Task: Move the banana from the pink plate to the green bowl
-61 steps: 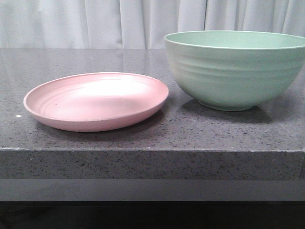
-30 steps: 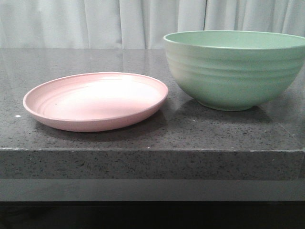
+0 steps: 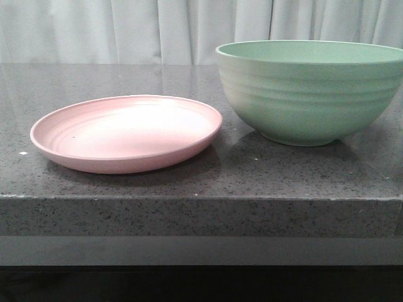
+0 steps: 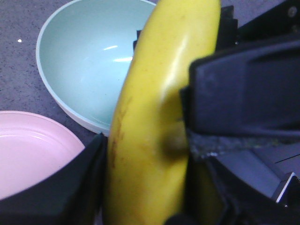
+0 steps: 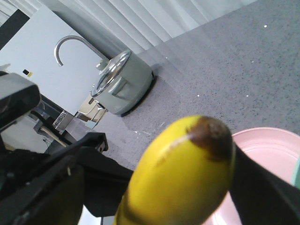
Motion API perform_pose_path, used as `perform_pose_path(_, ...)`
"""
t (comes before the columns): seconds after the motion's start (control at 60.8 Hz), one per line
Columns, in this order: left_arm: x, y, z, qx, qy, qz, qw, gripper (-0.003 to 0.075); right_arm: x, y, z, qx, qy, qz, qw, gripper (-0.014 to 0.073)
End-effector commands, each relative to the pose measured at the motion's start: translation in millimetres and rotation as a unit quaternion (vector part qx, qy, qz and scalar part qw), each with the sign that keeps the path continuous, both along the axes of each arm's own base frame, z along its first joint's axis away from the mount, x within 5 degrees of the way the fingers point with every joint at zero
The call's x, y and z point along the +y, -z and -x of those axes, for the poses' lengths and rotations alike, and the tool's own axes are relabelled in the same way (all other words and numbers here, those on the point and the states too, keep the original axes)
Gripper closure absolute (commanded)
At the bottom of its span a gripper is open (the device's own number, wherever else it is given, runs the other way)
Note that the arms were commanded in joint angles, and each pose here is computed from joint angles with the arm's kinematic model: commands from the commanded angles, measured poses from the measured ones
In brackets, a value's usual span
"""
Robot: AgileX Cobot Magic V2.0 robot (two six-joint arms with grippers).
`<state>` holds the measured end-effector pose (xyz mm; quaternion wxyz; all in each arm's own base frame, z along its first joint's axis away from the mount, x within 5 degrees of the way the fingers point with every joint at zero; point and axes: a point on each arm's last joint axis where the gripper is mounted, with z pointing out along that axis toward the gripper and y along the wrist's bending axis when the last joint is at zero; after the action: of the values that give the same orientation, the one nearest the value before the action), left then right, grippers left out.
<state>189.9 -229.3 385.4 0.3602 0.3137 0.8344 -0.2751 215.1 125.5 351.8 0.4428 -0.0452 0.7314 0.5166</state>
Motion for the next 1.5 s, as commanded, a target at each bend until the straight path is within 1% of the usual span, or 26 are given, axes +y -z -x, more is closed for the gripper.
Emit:
perform_pose_path(0.0,2.5,-27.0,6.7,-0.037,-0.002,0.059,0.998,0.0638,0.5,-24.8,2.2,-0.017,-0.008,-0.071,0.997,0.0131)
perform_pose_path(0.016,2.5,-27.0,6.7,-0.037,-0.002,0.059,0.998,0.0638,0.5,-24.8,2.2,-0.017,-0.008,-0.071,0.997,0.0175)
perform_pose_path(0.132,2.6,-27.0,6.6,-0.037,-0.002,0.059,0.998,0.0634,0.5,-24.8,2.2,-0.017,-0.008,-0.071,0.997,0.0391)
perform_pose_path(0.165,2.6,-27.0,6.6,-0.037,-0.002,0.059,0.998,0.0634,0.5,-24.8,2.2,-0.017,-0.008,-0.071,0.997,0.0443)
perform_pose_path(0.214,2.7,-26.8,6.6,-0.038,-0.001,0.057,0.998,0.0624,0.4,-24.8,2.1,-0.017,-0.008,-0.071,0.997,0.0484)
perform_pose_path(0.247,2.9,-26.7,6.4,-0.040,-0.001,0.055,0.998,0.0598,0.2,-24.6,1.8,-0.017,-0.006,-0.070,0.997,0.0490)
perform_pose_path(0.313,3.0,-26.7,6.3,-0.051,0.006,0.048,0.998,0.0519,-0.5,-24.1,0.8,-0.015,0.001,-0.068,0.998,0.0485)
perform_pose_path(0.395,3.5,-26.5,5.7,-0.057,0.006,0.042,0.997,0.0374,-2.5,-23.8,-1.4,-0.015,0.014,-0.063,0.998,0.0485)
perform_pose_path(0.411,3.6,-26.4,5.6,-0.059,0.006,0.041,0.997,0.0329,-3.2,-24.0,-2.2,-0.016,0.017,-0.060,0.998,0.0485)
perform_pose_path(0.428,3.9,-26.4,5.3,-0.062,0.006,0.039,0.997,0.0300,-3.8,-24.5,-2.8,-0.018,0.020,-0.057,0.998,0.0485)
perform_pose_path(0.444,4.1,-26.3,5.0,-0.064,0.006,0.036,0.997,0.0258,-4.3,-25.4,-3.7,-0.022,0.023,-0.053,0.998,0.0485)
perform_pose_path(0.51,5.4,-25.9,3.5,-0.078,0.005,0.024,0.997,0.0158,-7.6,-29.5,-7.8,-0.041,0.034,-0.025,0.998,0.0485)
perform_pose_path(0.576,8.2,-26.4,-0.5,-0.090,-0.004,0.017,0.996,0.0116,-12.8,-36.1,-14.4,-0.067,0.046,0.011,0.997,0.0485)
perform_pose_path(0.642,12.4,-26.7,-5.6,-0.093,-0.017,0.017,0.995,0.0116,-18.9,-43.3,-22.6,-0.095,0.059,0.052,0.992,0.0485)
perform_pose_path(0.691,17.1,-26.7,-10.7,-0.093,-0.029,0.016,0.995,0.0116,-23.6,-49.2,-29.8,-0.111,0.069,0.073,0.989,0.0485)
perform_pose_path(0.839,38.5,-26.7,-31.1,-0.094,-0.079,0.011,0.992,0.0127,-40.2,-56.5,-56.0,-0.146,0.100,0.157,0.972,0.0485)
perform_pose_path(0.971,57.0,-26.7,-45.8,-0.094,-0.119,0.007,0.988,0.0157,-49.2,-40.1,-84.3,-0.145,0.129,0.242,0.951,0.0485)
perform_pose_path(1.053,63.7,-26.7,-50.6,-0.095,-0.133,0.006,0.987,0.0159,-49.1,-22.6,-97.4,-0.132,0.120,0.279,0.944,0.0485)
perform_pose_path(1.119,65.7,-26.7,-51.9,-0.095,-0.137,0.006,0.986,0.0159,-47.7,-9.9,-105.3,-0.118,0.106,0.295,0.942,0.0485)
perform_pose_path(1.185,65.7,-26.7,-51.9,-0.095,-0.137,0.006,0.986,0.0159,-46.0,0.3,-111.5,-0.104,0.095,0.297,0.944,0.0485)
perform_pose_path(1.267,65.7,-26.7,-51.9,-0.095,-0.137,0.006,0.986,0.0159,-44.7,9.8,-117.3,-0.091,0.087,0.299,0.946,0.0452)
perform_pose_path(1.333,65.7,-26.7,-51.9,-0.095,-0.137,0.006,0.986,0.0159,-44.3,13.0,-119.1,-0.086,0.085,0.300,0.946,0.0382)
perform_pose_path(1.415,65.7,-26.7,-51.9,-0.095,-0.137,0.006,0.986,0.0159,-44.3,13.4,-119.4,-0.086,0.084,0.300,0.946,0.0266)
perform_pose_path(1.481,65.7,-26.7,-51.9,-0.095,-0.137,0.006,0.986,0.0159,-44.6,12.9,-119.3,-0.086,0.086,0.300,0.946,0.0192)
